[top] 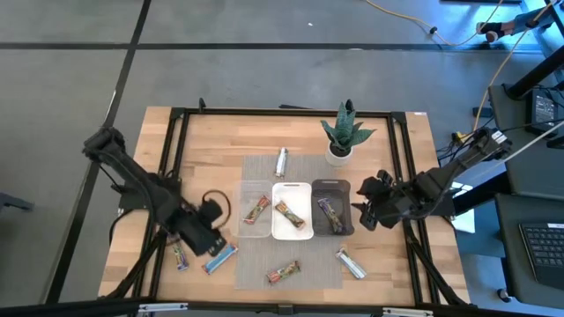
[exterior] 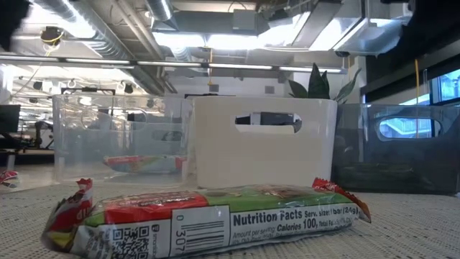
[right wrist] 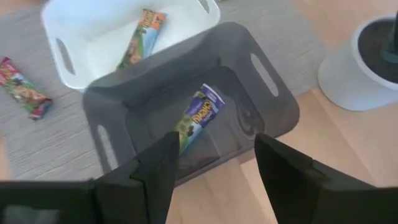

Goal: Pick and place Granola Bars by type
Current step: Put the left red granola bar into the transparent bin

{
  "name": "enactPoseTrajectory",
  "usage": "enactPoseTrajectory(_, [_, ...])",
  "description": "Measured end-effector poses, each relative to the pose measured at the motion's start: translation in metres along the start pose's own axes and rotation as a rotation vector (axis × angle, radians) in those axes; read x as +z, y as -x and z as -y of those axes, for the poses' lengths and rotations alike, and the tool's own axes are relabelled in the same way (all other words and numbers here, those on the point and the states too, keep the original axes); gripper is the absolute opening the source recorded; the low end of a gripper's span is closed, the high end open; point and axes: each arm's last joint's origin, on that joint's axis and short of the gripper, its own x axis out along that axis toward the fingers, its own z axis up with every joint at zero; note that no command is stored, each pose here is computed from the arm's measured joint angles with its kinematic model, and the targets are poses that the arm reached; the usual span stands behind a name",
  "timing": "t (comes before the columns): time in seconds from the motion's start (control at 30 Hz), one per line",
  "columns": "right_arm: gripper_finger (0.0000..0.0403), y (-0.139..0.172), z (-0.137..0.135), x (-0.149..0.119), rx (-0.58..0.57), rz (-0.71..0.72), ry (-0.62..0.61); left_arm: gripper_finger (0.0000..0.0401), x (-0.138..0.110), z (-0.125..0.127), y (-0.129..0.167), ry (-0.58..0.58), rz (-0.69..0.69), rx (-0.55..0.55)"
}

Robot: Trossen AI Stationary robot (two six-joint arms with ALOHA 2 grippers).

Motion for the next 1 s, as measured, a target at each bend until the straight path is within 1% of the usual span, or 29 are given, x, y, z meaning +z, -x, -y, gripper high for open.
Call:
enactPoseTrajectory(0.07, [0.0213,-0.003,0.002,-0.002,-0.011,-0.004,0.000,0.0166,-0.007,0.012,-0.006,-0.001,-0.027,0.047])
enactPoseTrajectory(0.2, [0.0213,-0.007,0.004,-0.003,-0.024,-0.014,0.000,0.0166,-0.018,0.034,-0.024,0.001,-0.019,0.075])
enactPoseTrajectory(0.27, [0.0213,-0.008,0.005,-0.004,-0.031,-0.020,0.005,0.0166,-0.024,0.041,-0.035,0.004,-0.022,0.098])
enactPoseTrajectory(0.4, [0.0213,-0.008,0.005,-0.004,-0.031,-0.022,0.052,0.0166,-0.030,0.047,-0.058,0.061,-0.022,0.142])
enactPoseTrajectory(0.63, [0.0213,-0.008,0.005,-0.005,-0.021,-0.035,0.057,0.0166,-0.034,0.053,-0.088,0.100,-0.034,0.188])
enactPoseTrajectory(0.77, [0.0213,-0.007,0.004,-0.005,0.001,-0.062,0.057,0.0170,-0.036,0.055,-0.098,0.158,-0.033,0.191])
enactPoseTrajectory(0.87, [0.0213,-0.008,0.004,-0.006,0.011,-0.074,0.056,0.0188,-0.038,0.055,-0.100,0.205,-0.069,0.206])
enactPoseTrajectory(0.93, [0.0213,-0.008,0.004,-0.006,0.011,-0.074,0.056,0.0205,-0.039,0.056,-0.100,0.144,-0.095,0.195])
enactPoseTrajectory(1.0, [0.0213,-0.008,0.004,-0.006,0.011,-0.074,0.056,0.0221,-0.041,0.060,-0.100,0.084,-0.101,0.157])
